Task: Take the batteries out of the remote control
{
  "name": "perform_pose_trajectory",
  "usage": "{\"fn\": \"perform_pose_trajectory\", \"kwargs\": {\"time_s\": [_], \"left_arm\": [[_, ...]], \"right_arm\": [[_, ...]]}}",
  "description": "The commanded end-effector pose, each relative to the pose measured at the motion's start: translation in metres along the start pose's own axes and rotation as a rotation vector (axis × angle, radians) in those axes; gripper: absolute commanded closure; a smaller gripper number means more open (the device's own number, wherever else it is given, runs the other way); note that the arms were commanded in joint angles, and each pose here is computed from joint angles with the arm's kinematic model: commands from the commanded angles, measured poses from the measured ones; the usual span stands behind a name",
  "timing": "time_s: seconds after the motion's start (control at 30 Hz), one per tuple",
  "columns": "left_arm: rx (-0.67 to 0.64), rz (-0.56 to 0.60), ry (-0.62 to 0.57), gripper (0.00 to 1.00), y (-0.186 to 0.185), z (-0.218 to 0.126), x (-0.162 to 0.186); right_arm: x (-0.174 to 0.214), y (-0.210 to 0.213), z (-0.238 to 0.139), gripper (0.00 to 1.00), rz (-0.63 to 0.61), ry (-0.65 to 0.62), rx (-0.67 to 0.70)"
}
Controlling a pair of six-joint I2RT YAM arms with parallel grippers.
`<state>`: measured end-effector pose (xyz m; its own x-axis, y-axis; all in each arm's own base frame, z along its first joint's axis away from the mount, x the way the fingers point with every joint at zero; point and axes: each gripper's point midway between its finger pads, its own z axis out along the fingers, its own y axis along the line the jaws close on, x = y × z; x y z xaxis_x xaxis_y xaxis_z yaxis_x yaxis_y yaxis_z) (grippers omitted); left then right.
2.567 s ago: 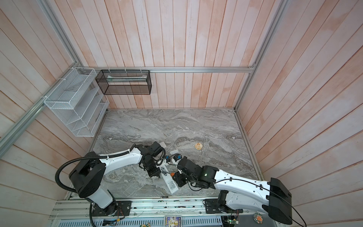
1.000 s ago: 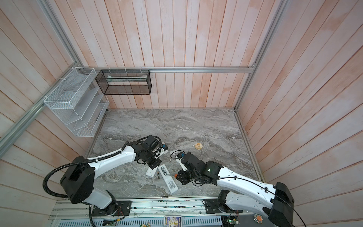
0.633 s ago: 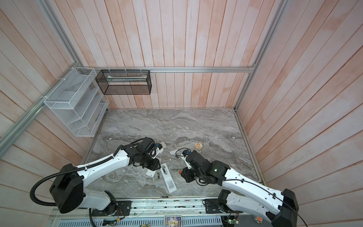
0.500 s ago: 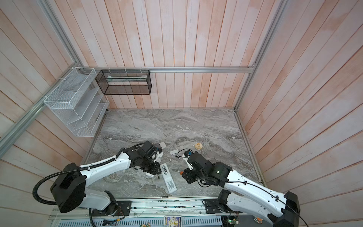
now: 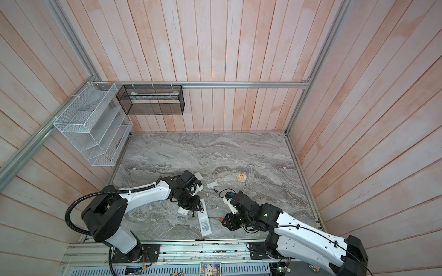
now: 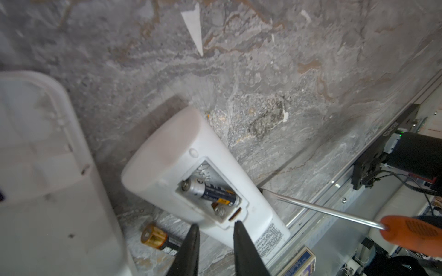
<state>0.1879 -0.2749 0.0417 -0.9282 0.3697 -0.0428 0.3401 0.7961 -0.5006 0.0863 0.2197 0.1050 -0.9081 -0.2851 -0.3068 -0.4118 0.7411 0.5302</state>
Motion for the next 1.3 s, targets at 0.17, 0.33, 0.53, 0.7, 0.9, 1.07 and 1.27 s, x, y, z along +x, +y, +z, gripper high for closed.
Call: {"fn": "perform_pose_trajectory", "kwargs": {"time_s": [0.17, 0.33, 0.53, 0.7, 0.9, 1.07, 1.27], "left_arm": [[0.088, 0.182, -0.157, 0.73, -0.037, 0.0, -0.071], [0.066, 0.212, -0.188, 0.73, -0.04, -0.023, -0.082], [0.02, 0.217, -0.27, 0.66, -0.035, -0.063, -0.063], [-0.047, 0.172, -0.319, 0.49, -0.017, -0.084, -0.028], [-0.116, 0.114, -0.266, 0.46, -0.002, -0.063, 0.019], [-0.2, 0.084, -0.181, 0.46, 0.009, -0.03, 0.046], [-0.226, 0.085, -0.16, 0.46, 0.011, -0.018, 0.054]], "right_arm": [[-0.001, 0.039, 0.006, 1.0, -0.037, 0.006, -0.152], [-0.006, 0.033, 0.0, 1.0, -0.045, -0.004, -0.082], [-0.023, 0.033, -0.018, 1.0, -0.045, -0.076, -0.026], [-0.043, 0.03, -0.025, 1.0, -0.089, -0.105, 0.056], [-0.062, 0.018, -0.02, 1.0, -0.118, -0.111, 0.099], [-0.067, 0.014, -0.015, 1.0, -0.131, -0.102, 0.108], [-0.069, 0.016, -0.015, 1.0, -0.137, -0.105, 0.092]]}}
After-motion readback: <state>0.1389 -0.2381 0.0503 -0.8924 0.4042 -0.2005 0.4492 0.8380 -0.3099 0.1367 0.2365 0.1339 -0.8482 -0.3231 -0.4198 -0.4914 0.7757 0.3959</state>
